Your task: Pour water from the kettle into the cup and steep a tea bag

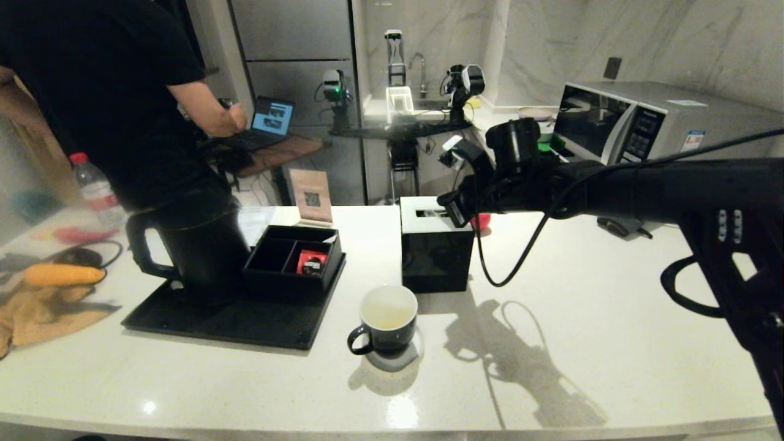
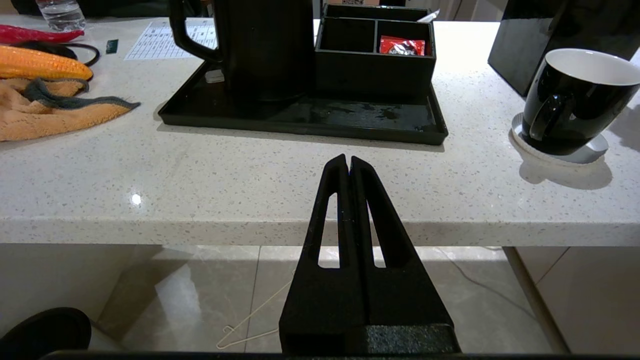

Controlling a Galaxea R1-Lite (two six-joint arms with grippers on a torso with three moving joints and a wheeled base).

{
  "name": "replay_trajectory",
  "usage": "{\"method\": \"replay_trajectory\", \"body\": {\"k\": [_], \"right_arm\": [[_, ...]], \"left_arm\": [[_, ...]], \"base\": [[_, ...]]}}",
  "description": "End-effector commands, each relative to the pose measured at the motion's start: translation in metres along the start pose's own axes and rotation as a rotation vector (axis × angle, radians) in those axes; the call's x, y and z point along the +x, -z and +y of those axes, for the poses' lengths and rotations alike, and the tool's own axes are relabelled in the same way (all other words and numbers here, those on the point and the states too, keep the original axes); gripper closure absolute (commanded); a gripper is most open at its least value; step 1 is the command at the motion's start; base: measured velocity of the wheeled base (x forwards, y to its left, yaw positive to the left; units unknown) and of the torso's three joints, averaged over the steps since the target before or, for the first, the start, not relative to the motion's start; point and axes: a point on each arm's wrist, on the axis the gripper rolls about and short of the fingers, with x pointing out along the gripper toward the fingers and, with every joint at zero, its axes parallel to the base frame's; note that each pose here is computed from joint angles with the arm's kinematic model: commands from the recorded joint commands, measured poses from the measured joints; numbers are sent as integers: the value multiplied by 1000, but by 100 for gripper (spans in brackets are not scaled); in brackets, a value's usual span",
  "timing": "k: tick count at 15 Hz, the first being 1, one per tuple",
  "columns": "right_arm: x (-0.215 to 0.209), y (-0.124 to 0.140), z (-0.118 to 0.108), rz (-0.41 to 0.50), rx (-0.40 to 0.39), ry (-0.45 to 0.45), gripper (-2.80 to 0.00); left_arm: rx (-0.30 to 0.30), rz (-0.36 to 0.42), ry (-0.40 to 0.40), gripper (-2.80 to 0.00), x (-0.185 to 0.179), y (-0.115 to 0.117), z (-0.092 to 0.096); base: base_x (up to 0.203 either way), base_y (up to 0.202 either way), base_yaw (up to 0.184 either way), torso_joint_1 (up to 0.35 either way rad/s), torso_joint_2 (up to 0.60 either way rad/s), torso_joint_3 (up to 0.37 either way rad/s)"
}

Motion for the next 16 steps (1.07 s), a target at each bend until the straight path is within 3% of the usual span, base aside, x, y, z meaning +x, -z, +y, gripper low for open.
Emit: {"method": "replay_trajectory", "body": {"k": [1, 10, 16], "right_arm": [[4, 2, 3, 4, -4, -10, 0], [16, 15, 6, 36, -1, -22, 0], [9, 8, 5, 20, -3, -16, 0]], "left_arm": [[-1, 0, 0, 0, 0, 0, 0], [0, 0, 0, 0, 0, 0, 0], [-2, 0, 0, 0, 0, 0, 0]], "base": [[0, 0, 0, 0, 0, 0], [0, 0, 0, 0, 0, 0], [0, 0, 0, 0, 0, 0]]}}
